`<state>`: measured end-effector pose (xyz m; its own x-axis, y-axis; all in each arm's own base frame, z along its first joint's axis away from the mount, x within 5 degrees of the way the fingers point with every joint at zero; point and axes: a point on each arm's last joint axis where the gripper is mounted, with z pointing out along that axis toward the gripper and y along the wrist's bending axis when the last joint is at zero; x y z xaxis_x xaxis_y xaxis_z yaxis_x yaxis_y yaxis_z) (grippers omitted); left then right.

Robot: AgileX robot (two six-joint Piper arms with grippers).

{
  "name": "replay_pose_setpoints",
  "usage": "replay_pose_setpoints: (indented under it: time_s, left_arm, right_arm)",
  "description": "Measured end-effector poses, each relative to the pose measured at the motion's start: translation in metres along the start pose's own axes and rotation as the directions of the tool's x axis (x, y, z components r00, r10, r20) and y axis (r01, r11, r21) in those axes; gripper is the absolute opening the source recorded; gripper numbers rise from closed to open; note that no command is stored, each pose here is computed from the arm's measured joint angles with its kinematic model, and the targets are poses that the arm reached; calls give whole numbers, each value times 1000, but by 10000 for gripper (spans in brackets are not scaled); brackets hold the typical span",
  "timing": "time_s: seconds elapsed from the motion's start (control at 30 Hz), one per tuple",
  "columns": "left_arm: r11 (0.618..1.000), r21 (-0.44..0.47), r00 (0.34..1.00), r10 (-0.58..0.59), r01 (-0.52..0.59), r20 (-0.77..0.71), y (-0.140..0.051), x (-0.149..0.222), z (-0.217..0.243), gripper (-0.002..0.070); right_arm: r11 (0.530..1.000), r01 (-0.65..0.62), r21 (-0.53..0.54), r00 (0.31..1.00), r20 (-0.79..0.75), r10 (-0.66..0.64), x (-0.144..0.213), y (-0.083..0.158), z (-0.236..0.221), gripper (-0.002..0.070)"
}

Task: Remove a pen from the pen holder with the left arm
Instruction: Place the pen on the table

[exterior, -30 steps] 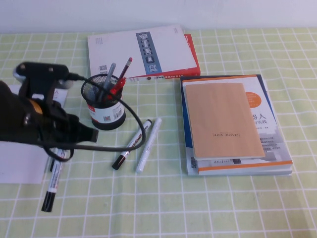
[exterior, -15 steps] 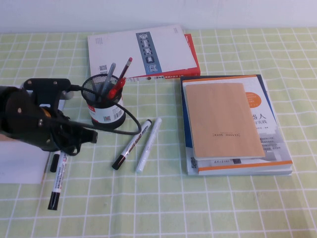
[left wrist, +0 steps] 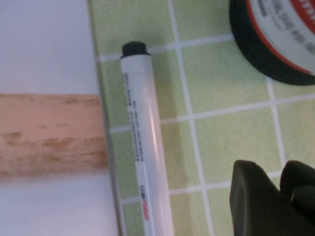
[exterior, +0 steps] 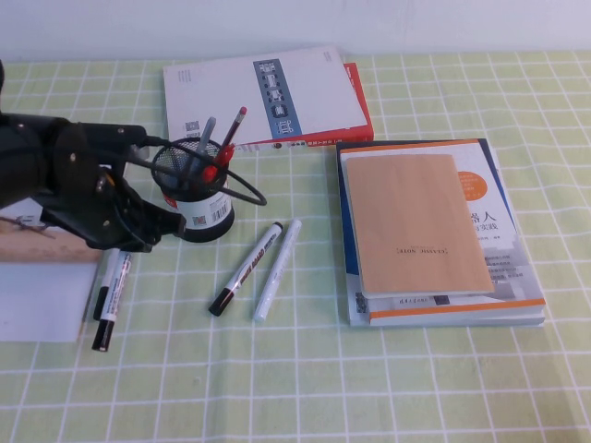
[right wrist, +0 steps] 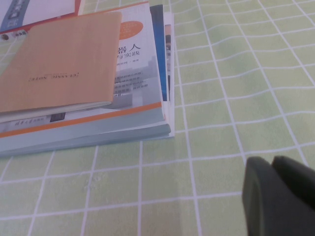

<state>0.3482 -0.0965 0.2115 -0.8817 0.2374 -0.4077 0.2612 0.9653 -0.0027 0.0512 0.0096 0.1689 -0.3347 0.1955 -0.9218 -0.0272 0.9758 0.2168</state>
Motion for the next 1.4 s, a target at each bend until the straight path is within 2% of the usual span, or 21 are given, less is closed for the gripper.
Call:
replay_pose_setpoints:
  time_s: [0.53,0.93,1.2,1.4]
  left_arm:
    - [1000,-18,995,-18,16,-98,11,-8,43,85]
    - [1000,-19,997,-21,20,-76,13,-10,44,93]
    - [1000,-19,997,-21,20,-76,13,-10,44,310]
    - [1000,-20,999,-21,20,-39,12,-13,12,346]
  right_arm:
    - [1000,0,0,1000,0,0,0,0,0,-13]
    - [1000,0,0,1000,0,0,0,0,0,-13]
    - [1000,0,0,1000,0,0,0,0,0,-13]
    - [1000,0,0,1000,0,0,0,0,0,-13]
